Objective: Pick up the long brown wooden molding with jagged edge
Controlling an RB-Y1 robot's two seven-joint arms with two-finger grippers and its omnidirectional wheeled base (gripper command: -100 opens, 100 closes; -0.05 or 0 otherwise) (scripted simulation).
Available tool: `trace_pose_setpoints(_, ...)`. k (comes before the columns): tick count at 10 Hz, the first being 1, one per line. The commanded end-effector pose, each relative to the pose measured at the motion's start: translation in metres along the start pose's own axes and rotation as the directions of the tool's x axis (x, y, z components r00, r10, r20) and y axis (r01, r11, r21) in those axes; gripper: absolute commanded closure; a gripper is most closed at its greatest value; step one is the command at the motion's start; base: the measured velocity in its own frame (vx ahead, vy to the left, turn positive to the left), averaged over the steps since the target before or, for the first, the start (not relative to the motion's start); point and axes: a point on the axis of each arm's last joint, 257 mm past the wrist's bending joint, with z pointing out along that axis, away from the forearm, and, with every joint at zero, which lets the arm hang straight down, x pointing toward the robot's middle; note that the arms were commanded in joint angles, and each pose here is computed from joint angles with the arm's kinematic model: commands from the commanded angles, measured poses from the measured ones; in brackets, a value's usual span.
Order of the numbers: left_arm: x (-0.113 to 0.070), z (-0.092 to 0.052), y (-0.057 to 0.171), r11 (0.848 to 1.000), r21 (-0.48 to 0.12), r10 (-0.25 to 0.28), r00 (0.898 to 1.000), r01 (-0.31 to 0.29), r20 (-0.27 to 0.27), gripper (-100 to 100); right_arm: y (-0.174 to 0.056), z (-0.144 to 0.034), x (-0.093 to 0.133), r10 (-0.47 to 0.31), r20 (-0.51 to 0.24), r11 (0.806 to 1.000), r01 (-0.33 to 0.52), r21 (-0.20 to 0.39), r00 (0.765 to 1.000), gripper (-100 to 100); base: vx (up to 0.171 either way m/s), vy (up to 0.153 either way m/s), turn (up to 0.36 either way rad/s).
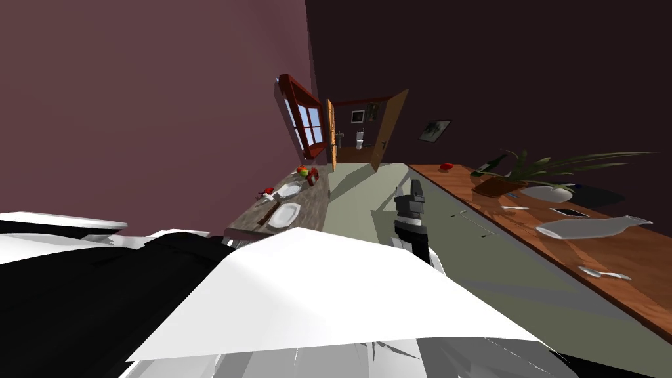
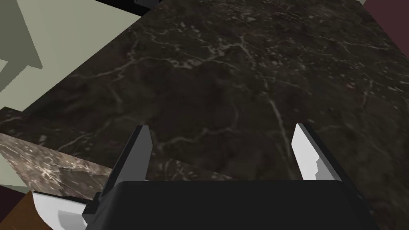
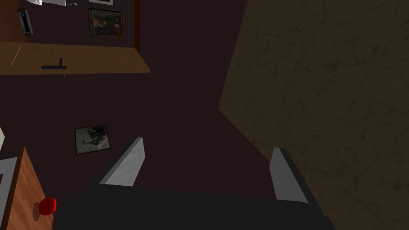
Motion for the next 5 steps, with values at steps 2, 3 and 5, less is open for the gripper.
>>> trace_pose_setpoints(2,-0.006,-0.034,0.033,0.995,-0.086,0.042,0.999,-0.044,-0.025,-100,0.0,0.0,0.0,0.0,0.0,1.0,0.0,0.0,1.0,0,0.145,-0.008,-0.146)
trace_pose_setpoints(3,-0.009,-0.048,0.044,0.991,-0.117,0.058,0.998,-0.062,-0.034,-100,0.0,0.0,0.0,0.0,0.0,1.0,0.0,0.0,1.0,0,0.196,0.008,-0.162)
trace_pose_setpoints(5,-0.014,-0.07,0.062,0.982,-0.164,0.084,0.995,-0.09,-0.046,-100,0.0,0.0,0.0,0.0,0.0,1.0,0.0,0.0,1.0,0,0.196,0.006,-0.145)
